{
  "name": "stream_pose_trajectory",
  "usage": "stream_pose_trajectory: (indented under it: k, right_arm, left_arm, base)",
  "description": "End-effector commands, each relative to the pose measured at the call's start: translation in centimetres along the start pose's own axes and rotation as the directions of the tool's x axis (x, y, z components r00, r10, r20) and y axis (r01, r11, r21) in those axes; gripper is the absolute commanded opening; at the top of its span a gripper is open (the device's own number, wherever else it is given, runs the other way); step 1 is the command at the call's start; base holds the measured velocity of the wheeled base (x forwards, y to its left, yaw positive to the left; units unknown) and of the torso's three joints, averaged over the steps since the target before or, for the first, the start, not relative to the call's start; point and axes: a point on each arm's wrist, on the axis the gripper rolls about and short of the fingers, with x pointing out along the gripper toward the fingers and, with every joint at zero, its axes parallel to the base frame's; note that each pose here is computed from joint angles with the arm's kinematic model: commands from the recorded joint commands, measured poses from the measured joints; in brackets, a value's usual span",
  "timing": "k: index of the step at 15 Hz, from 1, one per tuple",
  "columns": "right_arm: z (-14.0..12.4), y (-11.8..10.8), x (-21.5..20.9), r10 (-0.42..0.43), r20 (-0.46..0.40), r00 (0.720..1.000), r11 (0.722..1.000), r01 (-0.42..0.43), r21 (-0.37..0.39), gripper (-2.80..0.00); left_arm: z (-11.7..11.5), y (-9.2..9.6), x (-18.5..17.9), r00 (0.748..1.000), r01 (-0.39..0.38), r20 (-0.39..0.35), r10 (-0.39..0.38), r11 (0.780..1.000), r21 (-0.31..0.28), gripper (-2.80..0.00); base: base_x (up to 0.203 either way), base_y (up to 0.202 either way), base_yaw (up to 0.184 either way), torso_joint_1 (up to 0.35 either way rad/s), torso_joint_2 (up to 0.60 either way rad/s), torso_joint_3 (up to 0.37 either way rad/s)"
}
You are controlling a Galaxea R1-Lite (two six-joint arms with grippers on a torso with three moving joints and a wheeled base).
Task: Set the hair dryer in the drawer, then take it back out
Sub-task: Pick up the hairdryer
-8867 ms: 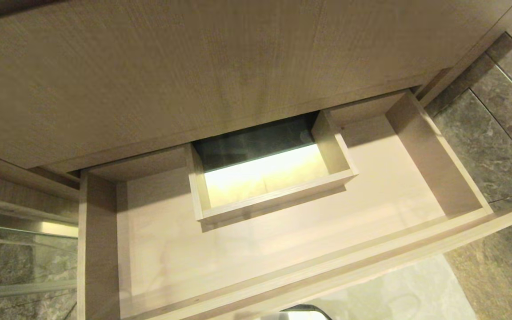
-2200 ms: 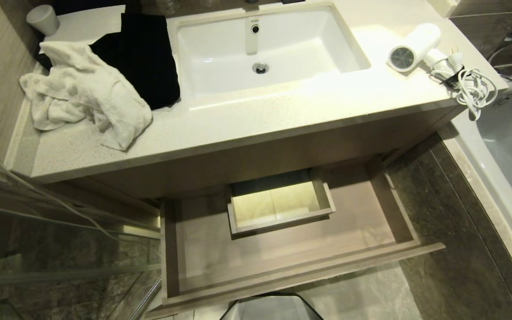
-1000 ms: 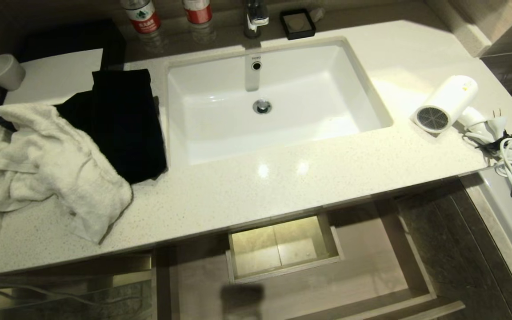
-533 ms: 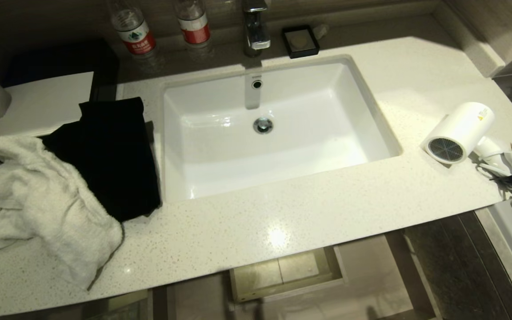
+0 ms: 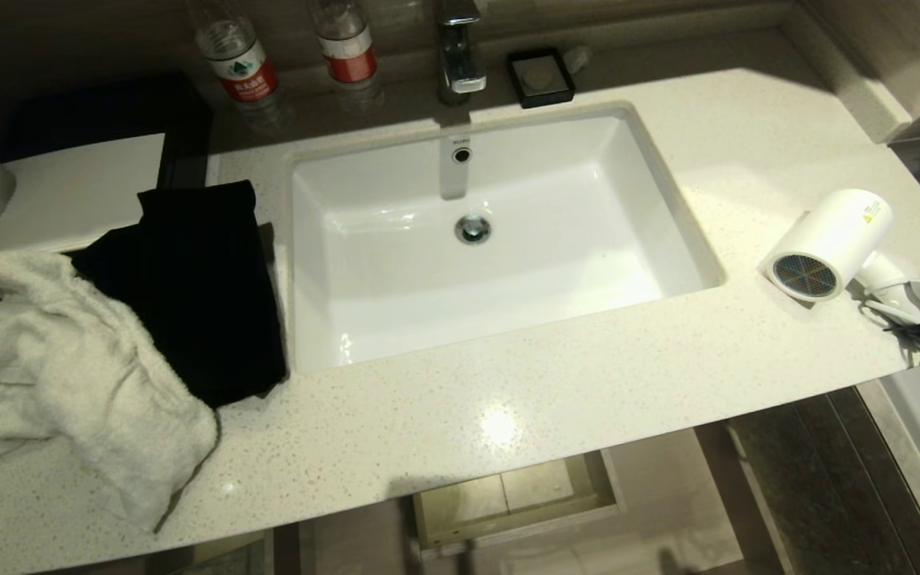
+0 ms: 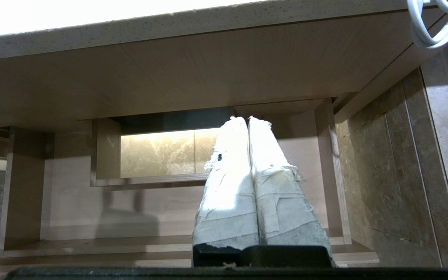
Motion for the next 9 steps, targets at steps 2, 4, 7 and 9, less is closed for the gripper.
stream_pose_trajectory:
  k: [2,4,7,9]
  right_arm:
    - [0.2,0.0,-0.4,0.002,0.052,0.999,1.0,-0.001,-0.005,-2.8]
    - [1.7,0.0,-1.0,0.001,0.099,0.995,1.0,0.0,-0.01,-2.8]
    - [3.5,-0.1,-2.0,-0.005,0.148,0.989,1.0,0.007,-0.01,-2.8]
    - [3.9,-0.1,-2.3,-0.009,0.103,0.995,1.0,0.01,-0.01,-2.8]
  left_arm:
    - [0.0,0.0,0.0,1.0,0.0,0.001,0.0,1.0,0.0,-2.8]
    - [0.0,0.0,0.0,1.0,0.0,-0.001,0.0,1.0,0.0,-2.8]
    - [0.0,0.0,0.0,1.0,0.0,-0.001,0.0,1.0,0.0,-2.8]
    - [0.0,0.0,0.0,1.0,0.0,-0.001,0.0,1.0,0.0,-2.8]
  base:
    - [0.0,0.0,0.0,0.0,0.0,0.0]
    - [0.0,0.0,0.0,0.0,0.0,0.0]
    - [0.0,0.0,0.0,0.0,0.0,0.0]
    - [0.0,0.0,0.0,0.0,0.0,0.0]
